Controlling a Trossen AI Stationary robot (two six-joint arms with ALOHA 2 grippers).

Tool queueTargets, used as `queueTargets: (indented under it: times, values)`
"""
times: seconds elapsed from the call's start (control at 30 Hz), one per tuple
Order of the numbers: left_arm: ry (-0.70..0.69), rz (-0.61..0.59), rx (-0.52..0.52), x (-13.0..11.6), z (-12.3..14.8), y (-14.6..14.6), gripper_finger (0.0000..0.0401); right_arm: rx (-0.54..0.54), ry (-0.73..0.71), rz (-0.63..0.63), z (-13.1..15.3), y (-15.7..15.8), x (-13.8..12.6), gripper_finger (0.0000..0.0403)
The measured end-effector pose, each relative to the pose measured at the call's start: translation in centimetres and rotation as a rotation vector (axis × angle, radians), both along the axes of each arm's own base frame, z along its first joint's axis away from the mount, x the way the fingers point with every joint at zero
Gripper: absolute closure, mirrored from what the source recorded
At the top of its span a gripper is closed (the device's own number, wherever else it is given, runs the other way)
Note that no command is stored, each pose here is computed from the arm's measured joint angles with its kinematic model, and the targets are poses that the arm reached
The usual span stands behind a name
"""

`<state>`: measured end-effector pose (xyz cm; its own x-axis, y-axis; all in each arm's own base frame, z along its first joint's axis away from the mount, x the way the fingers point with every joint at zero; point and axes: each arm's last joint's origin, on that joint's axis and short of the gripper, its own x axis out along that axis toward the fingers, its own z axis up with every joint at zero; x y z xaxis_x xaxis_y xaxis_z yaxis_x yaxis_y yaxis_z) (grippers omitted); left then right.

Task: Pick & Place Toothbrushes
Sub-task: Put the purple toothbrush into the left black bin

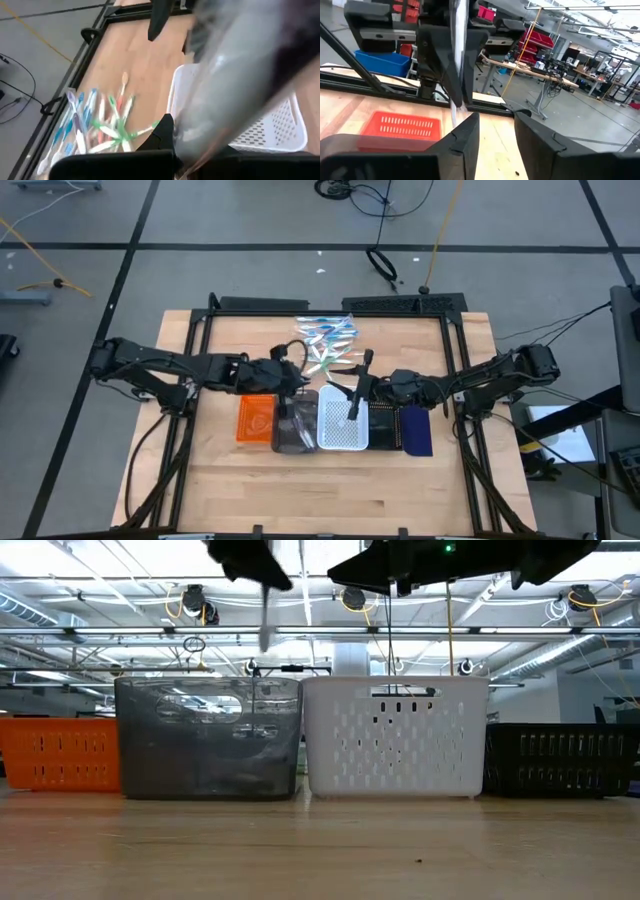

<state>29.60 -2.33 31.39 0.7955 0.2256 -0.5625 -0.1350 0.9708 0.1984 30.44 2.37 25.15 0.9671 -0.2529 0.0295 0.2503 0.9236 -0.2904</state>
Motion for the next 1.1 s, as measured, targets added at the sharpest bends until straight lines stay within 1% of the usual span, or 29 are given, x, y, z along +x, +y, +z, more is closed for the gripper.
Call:
queueTargets:
  times: [0.07,0.13,0.2,0.3,0.33,0.43,0.5,0.6,0.63,0.87,1.03,1.1]
  values:
    - [0.014,-0.002,-0.003,0.3,-0.3,-0.2,0.0400,0.000,0.002,0.000,0.0,0.0,0.0,0.0285]
    - [0.075,-0.006,-0.005,0.2,-1.1,-0.5,0.0400,-0.001,0.003,0.000,0.0,0.0,0.0,0.0286]
    - [0.086,-0.013,-0.009,0.9,-1.7,-0.8,0.0400,-0.001,0.008,-0.001,-0.1,0.0,0.0,0.0286]
    - [0.178,-0.043,-0.012,0.8,-3.0,-1.3,0.0400,-0.004,0.016,-0.003,-0.2,0.0,0.0,0.0284]
    - [0.173,-0.053,-0.019,1.2,-3.1,-1.5,0.0400,-0.008,0.023,-0.003,-0.2,0.0,0.0,0.0284]
    - [0.247,-0.075,-0.016,1.3,-4.3,-1.9,0.0397,-0.020,0.032,-0.003,-0.3,0.0,0.0,0.0286]
    - [0.248,-0.081,-0.016,1.7,-4.8,-2.2,0.0397,-0.021,0.036,-0.004,-0.3,0.0,0.0,0.0288]
    - [0.313,-0.094,-0.022,1.9,-6.0,-2.7,0.0399,-0.024,0.049,-0.004,-0.5,0.0,0.0,0.0288]
    - [0.311,-0.101,-0.024,2.1,-6.2,-2.8,0.0399,-0.025,0.053,-0.004,-0.5,-0.1,0.0,0.0287]
    - [0.434,-0.108,-0.002,2.8,-8.8,-3.2,0.0387,-0.026,0.064,-0.009,-0.6,-0.2,0.0,0.0289]
    - [0.469,-0.096,0.025,2.8,-9.4,-3.1,0.0391,-0.024,0.063,-0.009,-0.6,-0.2,0.0,0.0287]
    - [0.471,-0.087,0.033,2.9,-9.5,-3.1,0.0384,-0.025,0.063,-0.009,-0.6,-0.2,0.0,0.0287]
